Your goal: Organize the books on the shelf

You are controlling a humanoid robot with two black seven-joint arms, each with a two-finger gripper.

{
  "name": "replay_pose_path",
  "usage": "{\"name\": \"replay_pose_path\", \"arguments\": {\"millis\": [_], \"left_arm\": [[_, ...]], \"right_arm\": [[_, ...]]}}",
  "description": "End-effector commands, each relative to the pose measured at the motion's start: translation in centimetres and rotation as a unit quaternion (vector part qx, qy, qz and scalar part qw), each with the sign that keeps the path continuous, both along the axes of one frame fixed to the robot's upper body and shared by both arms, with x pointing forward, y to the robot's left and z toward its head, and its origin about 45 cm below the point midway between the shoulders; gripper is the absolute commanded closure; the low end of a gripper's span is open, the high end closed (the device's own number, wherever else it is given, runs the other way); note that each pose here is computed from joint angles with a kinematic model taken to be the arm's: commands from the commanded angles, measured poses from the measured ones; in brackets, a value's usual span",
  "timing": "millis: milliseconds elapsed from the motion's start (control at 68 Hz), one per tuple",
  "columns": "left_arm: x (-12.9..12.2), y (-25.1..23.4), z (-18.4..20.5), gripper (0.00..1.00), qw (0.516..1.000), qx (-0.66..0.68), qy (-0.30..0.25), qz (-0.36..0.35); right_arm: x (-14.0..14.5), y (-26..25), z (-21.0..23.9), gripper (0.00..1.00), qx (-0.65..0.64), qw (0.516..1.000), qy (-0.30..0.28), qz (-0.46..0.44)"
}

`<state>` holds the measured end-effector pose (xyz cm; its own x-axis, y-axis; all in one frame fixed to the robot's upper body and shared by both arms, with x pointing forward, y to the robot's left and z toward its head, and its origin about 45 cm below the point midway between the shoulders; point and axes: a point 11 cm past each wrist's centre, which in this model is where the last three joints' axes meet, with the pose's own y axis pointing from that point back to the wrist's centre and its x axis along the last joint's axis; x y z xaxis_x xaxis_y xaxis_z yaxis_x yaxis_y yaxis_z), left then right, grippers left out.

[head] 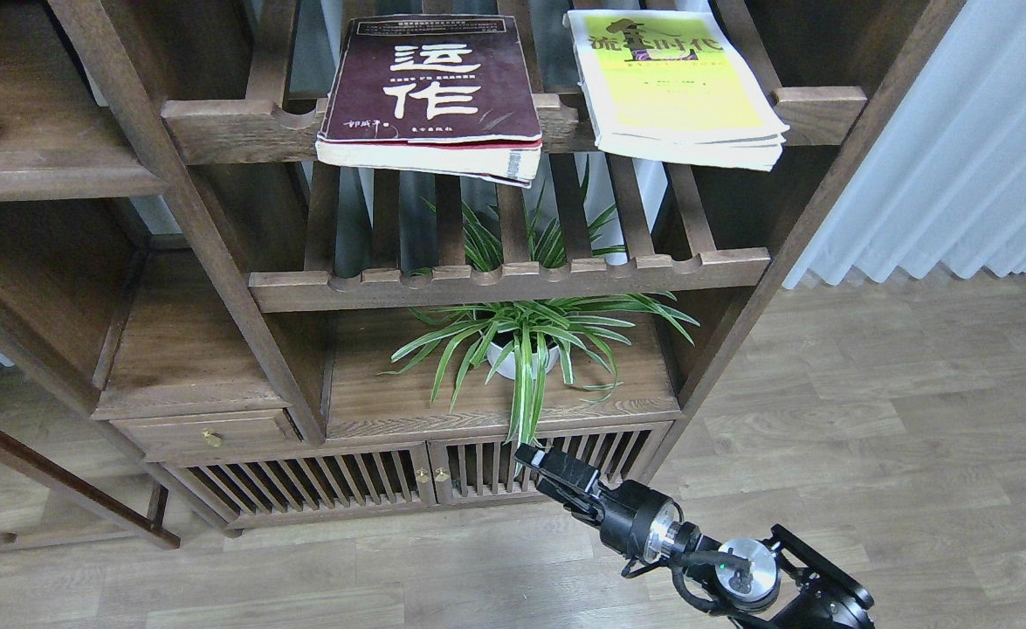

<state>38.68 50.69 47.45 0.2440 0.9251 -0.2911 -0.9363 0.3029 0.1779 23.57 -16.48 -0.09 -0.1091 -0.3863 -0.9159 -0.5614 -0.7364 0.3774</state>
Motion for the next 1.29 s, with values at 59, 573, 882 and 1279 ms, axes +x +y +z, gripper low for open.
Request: {"name": "replay_pose_path", "arguments": {"millis": [59, 573, 882, 1279], "left_arm": [[1.7, -1.1, 0.6, 1.0, 1.0, -0.019, -0.017, -0.008], [5.5, -0.9, -1.1, 0.99, 0.996, -0.079, -0.023, 0.026], [7.6, -1.7, -2.5, 0.99, 0.993, -0.108, -0.016, 0.041], [8.2, -2.9, -3.3, 0.34, 0.994, -0.109, -0.008, 0.03]], "right_arm": [[-0.3, -0.1, -0.2, 0.0, 0.001, 1.0, 0.004, -0.002], [-0.5, -0.2, -0.3, 0.0, 0.005, 1.0, 0.008, -0.008], [-0.6, -0.2, -0.4, 0.0, 0.004, 1.0, 0.009, -0.009], [-1.2, -0.4, -0.7, 0.0, 0.005, 1.0, 0.016, -0.013]]}}
